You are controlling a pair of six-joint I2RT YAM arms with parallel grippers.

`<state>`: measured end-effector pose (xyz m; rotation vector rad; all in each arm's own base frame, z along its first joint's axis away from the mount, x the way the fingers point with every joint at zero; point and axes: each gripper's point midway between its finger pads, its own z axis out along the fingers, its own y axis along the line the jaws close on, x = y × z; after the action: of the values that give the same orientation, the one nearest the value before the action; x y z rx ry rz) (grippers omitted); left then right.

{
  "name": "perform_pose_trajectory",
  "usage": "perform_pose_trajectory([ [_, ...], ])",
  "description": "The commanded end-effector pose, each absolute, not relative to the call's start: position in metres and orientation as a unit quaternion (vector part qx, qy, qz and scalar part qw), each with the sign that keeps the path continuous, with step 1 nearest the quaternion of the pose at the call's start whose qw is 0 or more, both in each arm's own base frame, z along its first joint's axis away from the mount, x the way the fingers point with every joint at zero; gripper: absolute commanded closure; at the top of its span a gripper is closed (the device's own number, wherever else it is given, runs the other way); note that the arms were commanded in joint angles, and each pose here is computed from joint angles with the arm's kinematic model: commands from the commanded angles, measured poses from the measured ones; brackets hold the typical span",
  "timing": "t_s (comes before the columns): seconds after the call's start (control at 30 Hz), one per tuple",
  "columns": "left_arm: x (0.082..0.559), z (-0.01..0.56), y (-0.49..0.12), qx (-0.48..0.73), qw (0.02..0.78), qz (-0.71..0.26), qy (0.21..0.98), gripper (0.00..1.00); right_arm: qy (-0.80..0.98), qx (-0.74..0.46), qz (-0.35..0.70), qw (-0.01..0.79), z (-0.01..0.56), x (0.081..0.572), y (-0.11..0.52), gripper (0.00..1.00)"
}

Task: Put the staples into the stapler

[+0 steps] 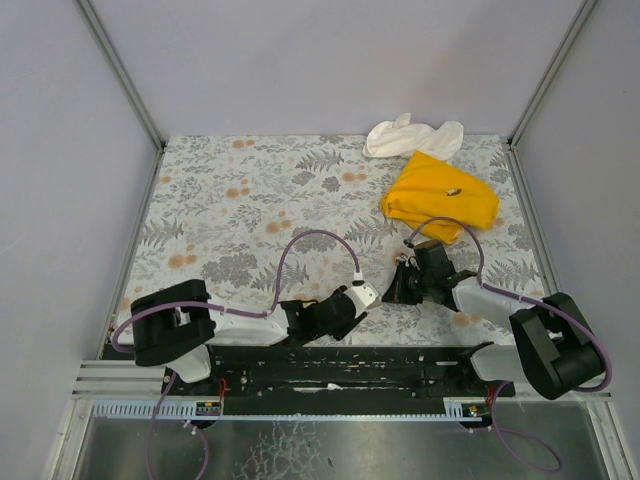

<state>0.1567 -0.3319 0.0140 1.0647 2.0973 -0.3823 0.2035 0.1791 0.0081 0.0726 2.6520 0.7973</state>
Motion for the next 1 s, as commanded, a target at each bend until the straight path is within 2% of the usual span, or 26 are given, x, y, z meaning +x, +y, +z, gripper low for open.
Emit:
perform_pose_trajectory([
  [0.0, 0.149, -0.004, -0.302, 0.424, 0.340, -0.101, 0.833, 0.58, 0.943, 0.019, 0.260, 0.205, 0.015, 0.212, 0.172, 1.00],
  [0.2, 0.147, -0.004, -0.302, 0.424, 0.340, -0.102, 0.833, 0.57, 0.946, 0.022, 0.250, 0.207, 0.014, 0.211, 0.166, 1.00],
  [0.37, 0.146, -0.003, -0.303, 0.426, 0.340, -0.103, 0.832, 0.49, 0.946, 0.022, 0.250, 0.206, 0.015, 0.210, 0.165, 0.99],
  [0.47, 0.145, 0.000, -0.304, 0.424, 0.342, -0.106, 0.832, 0.40, 0.947, 0.024, 0.247, 0.206, 0.017, 0.210, 0.164, 0.85],
  [0.57, 0.143, 0.011, -0.307, 0.414, 0.347, -0.122, 0.832, 0.29, 0.946, 0.022, 0.247, 0.209, 0.024, 0.210, 0.164, 0.62],
  [0.67, 0.143, 0.035, -0.314, 0.388, 0.363, -0.152, 0.833, 0.21, 0.944, 0.017, 0.246, 0.222, 0.039, 0.211, 0.162, 0.47],
  [0.87, 0.150, 0.103, -0.324, 0.309, 0.396, -0.196, 0.842, 0.03, 0.939, 0.006, 0.204, 0.276, 0.087, 0.214, 0.141, 0.28],
  [0.97, 0.159, 0.137, -0.322, 0.273, 0.403, -0.189, 0.853, 0.01, 0.934, 0.013, 0.171, 0.313, 0.114, 0.217, 0.125, 0.19],
])
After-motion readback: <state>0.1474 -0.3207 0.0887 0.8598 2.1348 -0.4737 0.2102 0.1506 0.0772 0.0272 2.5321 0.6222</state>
